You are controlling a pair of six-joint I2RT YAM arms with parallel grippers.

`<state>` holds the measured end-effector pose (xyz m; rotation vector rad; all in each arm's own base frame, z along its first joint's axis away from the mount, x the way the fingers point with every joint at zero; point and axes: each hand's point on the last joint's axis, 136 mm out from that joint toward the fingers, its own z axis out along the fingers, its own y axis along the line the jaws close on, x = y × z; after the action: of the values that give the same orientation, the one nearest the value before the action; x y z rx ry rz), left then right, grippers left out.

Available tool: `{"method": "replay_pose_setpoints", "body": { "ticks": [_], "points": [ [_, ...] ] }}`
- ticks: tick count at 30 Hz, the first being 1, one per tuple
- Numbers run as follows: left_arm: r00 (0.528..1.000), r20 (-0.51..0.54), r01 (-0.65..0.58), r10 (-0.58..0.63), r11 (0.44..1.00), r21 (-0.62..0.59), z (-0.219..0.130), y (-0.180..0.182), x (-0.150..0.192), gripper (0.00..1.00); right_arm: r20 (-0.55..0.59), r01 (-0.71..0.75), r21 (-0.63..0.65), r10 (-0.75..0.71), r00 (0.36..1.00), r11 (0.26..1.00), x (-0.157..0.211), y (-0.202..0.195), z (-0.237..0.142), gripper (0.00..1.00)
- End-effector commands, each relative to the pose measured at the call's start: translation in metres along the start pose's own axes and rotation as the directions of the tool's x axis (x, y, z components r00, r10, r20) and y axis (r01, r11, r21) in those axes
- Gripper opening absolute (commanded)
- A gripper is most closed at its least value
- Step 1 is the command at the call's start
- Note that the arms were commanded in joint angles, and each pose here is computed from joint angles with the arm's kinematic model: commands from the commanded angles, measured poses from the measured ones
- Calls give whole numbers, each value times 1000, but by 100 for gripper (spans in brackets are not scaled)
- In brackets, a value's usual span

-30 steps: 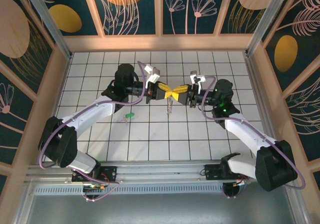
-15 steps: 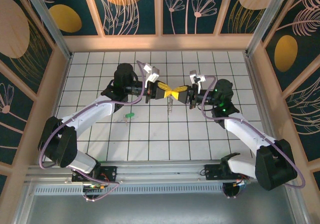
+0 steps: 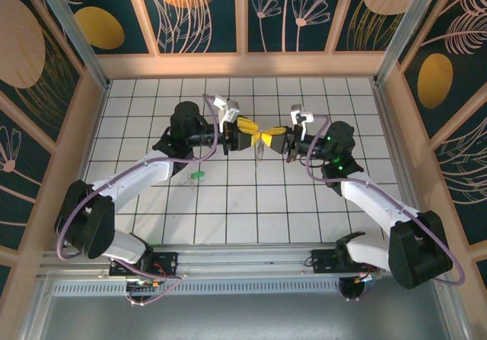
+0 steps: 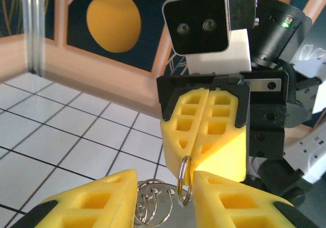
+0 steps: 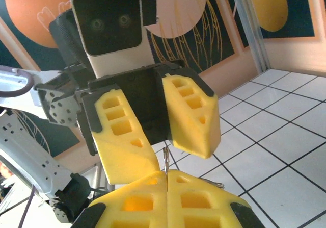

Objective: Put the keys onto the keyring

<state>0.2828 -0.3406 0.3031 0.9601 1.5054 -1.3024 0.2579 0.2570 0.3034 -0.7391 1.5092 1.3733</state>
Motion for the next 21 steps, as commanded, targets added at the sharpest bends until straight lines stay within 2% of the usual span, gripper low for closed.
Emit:
{"method": "replay_pose_setpoints", "body": {
  "ticks": [1,10,14,21],
  "points": [
    [994,106,-28,34,998,-57,-9,-3,-23,36,56,58,5,-58,997,998,-14,6,-4,0],
    [968,245,-5,57,978,-207,-35,2,-47,42,78,71,38,-74,994,997,-17,4,-12,0],
    [968,249,21,28,981,-193,-36,0,-45,45,88,81,29,-84,993,996,-20,8,-14,0],
    [964,262,73,-53,995,-66,-30,-12,-34,46,124,95,-7,-93,988,995,-29,19,-16,0]
  ]
}}
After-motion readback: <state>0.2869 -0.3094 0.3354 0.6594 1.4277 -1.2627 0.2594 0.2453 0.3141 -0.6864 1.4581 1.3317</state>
